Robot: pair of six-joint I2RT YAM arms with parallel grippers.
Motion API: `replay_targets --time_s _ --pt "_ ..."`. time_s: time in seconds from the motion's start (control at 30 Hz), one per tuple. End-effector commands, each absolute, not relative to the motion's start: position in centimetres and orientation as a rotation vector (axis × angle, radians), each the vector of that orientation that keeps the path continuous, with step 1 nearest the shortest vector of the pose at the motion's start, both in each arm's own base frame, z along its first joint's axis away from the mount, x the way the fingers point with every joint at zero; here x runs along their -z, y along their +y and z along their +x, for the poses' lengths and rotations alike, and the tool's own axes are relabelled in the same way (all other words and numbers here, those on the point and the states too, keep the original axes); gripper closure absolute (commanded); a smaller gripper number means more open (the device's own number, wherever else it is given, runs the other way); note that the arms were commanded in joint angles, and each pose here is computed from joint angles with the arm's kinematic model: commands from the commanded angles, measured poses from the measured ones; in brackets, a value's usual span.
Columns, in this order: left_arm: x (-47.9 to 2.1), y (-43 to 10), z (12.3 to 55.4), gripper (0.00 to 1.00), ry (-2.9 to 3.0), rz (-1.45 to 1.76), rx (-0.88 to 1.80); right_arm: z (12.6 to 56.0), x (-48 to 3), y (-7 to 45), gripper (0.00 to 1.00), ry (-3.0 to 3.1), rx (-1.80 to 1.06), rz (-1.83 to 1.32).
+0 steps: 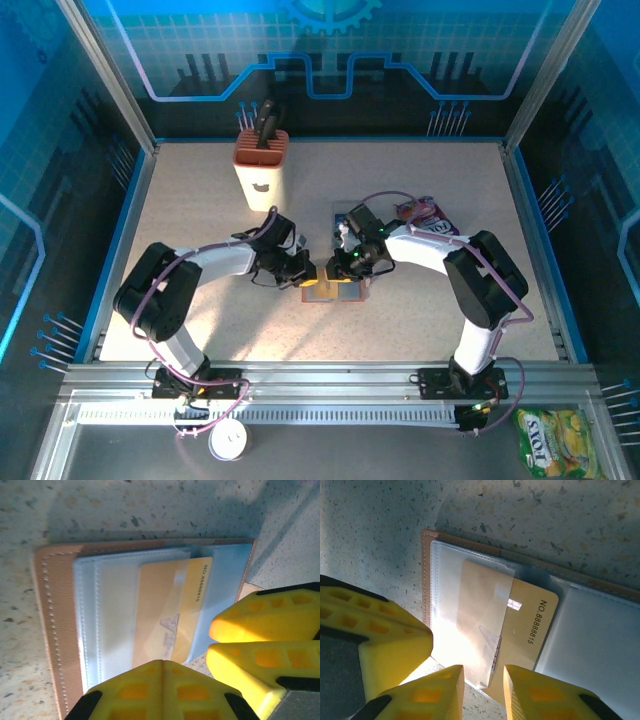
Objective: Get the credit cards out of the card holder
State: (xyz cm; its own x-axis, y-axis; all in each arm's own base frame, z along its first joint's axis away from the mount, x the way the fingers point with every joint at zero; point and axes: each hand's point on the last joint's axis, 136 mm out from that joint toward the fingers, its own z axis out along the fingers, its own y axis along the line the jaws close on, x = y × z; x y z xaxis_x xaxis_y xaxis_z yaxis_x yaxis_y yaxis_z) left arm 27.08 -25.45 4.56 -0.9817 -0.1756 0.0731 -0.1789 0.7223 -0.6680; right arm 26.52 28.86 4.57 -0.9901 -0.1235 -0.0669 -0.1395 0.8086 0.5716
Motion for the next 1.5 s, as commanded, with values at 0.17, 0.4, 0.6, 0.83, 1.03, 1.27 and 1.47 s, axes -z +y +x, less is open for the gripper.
replay_targets --time_s 0.17,0.4,0.6,0.83,1.03,1.27,1.47 --pt "-3.3 -25.7 27.0 0.98 -2.909 0.303 -1.054 26.2 -4.8 28.0 0.7 2.961 -0.931 -0.211" --pt "-2.4 -25.3 26.8 0.99 -2.916 0.312 -1.002 26.1 -4.2 27.9 0.7 2.972 -0.932 -0.203" --pt "-1.6 -24.8 26.4 1.0 -2.917 0.324 -0.944 26.1 -3.8 27.6 0.69 2.983 -0.92 -0.195" --pt "-1.3 -24.6 26.2 1.0 -2.916 0.328 -0.924 25.8 -3.0 27.6 0.69 3.001 -0.928 -0.186" --pt "-1.3 -24.5 26.1 1.0 -2.917 0.327 -0.909 25.8 -2.3 27.6 0.69 3.014 -0.932 -0.178" --pt "-1.2 -24.4 26.1 1.0 -2.92 0.323 -0.899 25.6 -1.9 28.0 0.69 3.017 -0.975 -0.166" --pt "-1.2 -24.4 26.2 1.0 -2.92 0.321 -0.901 25.7 -2.1 28.6 0.69 3.003 -1.03 -0.154"
